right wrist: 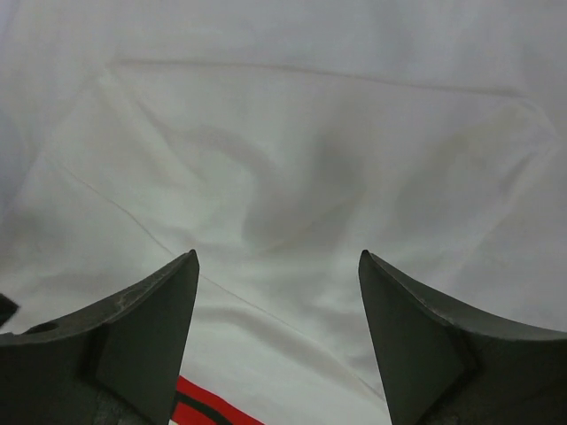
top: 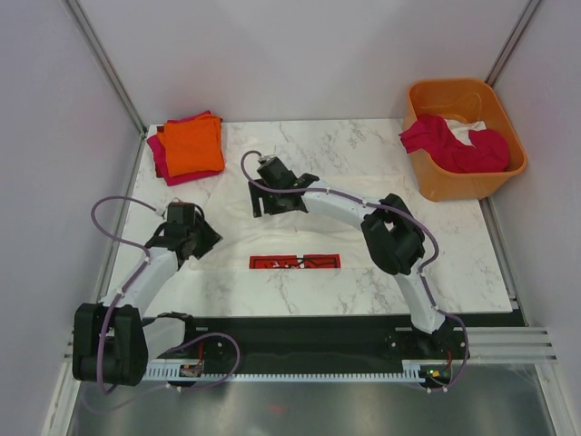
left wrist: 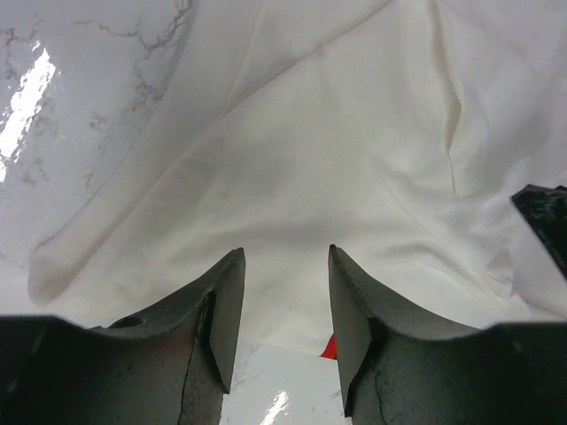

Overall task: Fold and stack the t-shirts
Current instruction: Fold the tshirt

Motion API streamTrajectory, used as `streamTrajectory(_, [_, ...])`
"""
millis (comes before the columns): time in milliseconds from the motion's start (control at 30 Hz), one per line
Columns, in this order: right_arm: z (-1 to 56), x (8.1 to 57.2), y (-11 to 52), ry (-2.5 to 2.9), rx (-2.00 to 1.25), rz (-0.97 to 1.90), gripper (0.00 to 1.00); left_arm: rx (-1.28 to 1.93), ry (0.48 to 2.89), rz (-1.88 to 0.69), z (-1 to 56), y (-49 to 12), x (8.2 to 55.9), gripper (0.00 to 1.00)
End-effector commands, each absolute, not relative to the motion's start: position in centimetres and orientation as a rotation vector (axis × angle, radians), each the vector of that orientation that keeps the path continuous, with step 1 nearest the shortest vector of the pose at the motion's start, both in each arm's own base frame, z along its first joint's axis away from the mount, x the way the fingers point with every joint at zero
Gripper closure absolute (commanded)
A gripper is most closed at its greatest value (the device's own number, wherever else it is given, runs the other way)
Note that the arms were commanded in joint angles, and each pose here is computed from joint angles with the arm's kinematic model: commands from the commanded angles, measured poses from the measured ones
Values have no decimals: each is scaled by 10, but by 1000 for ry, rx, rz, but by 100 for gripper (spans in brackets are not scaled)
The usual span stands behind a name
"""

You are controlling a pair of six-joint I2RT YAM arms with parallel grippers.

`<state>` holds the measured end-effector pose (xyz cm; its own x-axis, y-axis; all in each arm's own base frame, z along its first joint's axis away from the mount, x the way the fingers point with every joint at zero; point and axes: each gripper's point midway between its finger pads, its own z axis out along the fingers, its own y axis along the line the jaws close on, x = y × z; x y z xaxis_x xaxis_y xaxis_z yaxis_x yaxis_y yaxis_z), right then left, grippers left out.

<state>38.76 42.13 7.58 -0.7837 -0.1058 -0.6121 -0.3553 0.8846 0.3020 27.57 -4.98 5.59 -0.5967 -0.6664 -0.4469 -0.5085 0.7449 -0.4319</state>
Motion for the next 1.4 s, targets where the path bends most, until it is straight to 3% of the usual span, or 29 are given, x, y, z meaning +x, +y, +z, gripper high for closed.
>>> streamTrajectory(0, [109,389,398,2364,-283,485,19,-763,2267,-394,97,-55,301,50])
streamTrajectory(133, [138,371,333,2294,-253,368,16,-769,2276,-368,113,-52,298,48])
streamTrajectory(200, [149,367,264,2287,-99,283,15,-821,2274,-365,107,-50,288,46])
streamTrajectory(267, [139,362,182,2314,89,229,16,-855,2274,-382,97,-51,276,41])
streamTrajectory(400, [105,335,109,2398,261,260,19,-841,2320,-353,73,-50,275,39])
streamTrajectory(567, [63,307,116,2510,406,457,18,-860,2376,-340,52,-53,286,39])
streamTrajectory(800, [48,284,96,2497,558,394,15,-916,2467,-293,17,-53,275,40])
streamTrajectory(1033, [-5,237,62,2602,792,390,13,-1147,2461,-320,3,-55,244,37])
streamTrajectory(1367, [10,203,40,2573,1005,396,8,-1222,2496,-313,-5,-54,185,37])
